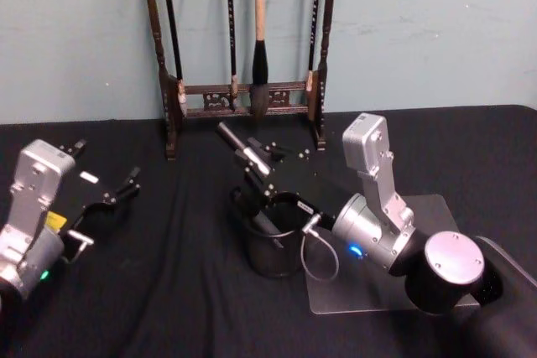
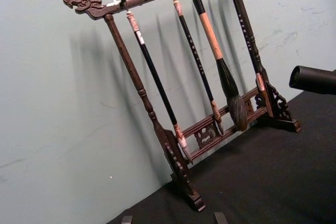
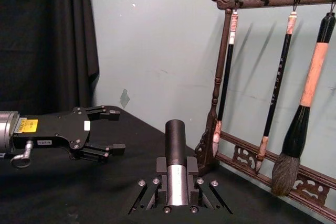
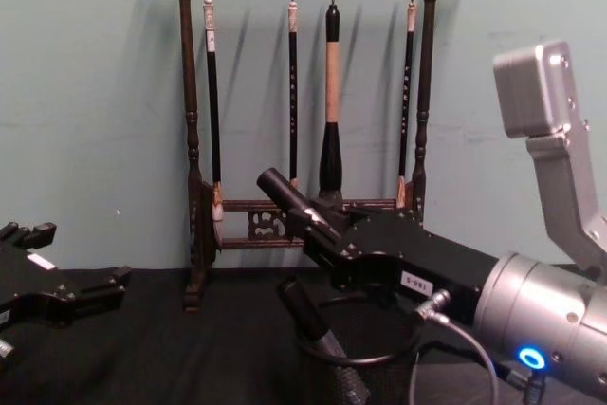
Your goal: Pick up the water-based marker from the table and place it into the pen holder.
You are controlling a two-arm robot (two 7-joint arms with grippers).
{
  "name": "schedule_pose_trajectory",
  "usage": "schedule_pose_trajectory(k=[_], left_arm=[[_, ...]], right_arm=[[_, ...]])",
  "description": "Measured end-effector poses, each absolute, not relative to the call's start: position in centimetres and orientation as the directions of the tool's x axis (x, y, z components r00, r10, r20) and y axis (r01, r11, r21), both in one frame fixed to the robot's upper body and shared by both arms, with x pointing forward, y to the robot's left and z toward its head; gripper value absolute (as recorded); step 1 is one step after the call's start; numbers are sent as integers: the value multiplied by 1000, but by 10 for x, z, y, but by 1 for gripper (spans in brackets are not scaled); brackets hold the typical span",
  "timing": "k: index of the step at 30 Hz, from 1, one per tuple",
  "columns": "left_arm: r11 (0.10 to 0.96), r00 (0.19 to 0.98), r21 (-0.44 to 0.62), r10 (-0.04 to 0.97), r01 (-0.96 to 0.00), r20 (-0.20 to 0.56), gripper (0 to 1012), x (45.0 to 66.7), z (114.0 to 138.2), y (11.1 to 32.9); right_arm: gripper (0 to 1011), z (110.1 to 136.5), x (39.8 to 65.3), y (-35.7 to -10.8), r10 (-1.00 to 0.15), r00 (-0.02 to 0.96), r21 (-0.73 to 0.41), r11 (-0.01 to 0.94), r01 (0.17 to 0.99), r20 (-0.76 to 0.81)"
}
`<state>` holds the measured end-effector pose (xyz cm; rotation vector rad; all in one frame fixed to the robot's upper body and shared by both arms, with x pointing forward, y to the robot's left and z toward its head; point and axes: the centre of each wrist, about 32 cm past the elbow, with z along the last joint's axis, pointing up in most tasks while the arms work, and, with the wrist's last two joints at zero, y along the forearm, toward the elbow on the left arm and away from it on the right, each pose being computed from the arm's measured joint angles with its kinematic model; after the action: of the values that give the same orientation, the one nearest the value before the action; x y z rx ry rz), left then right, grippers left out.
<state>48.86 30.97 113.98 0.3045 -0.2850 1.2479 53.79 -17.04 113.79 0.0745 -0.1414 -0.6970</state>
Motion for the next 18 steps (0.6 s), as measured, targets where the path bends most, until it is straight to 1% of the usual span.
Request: schedule_pose_trajectory(k=[18], left_arm=[[287,292,70,880,-955,374,1009,489,1140,310]], right_arm=[[215,1139,543,-166,-640,761,112,768,631,105]])
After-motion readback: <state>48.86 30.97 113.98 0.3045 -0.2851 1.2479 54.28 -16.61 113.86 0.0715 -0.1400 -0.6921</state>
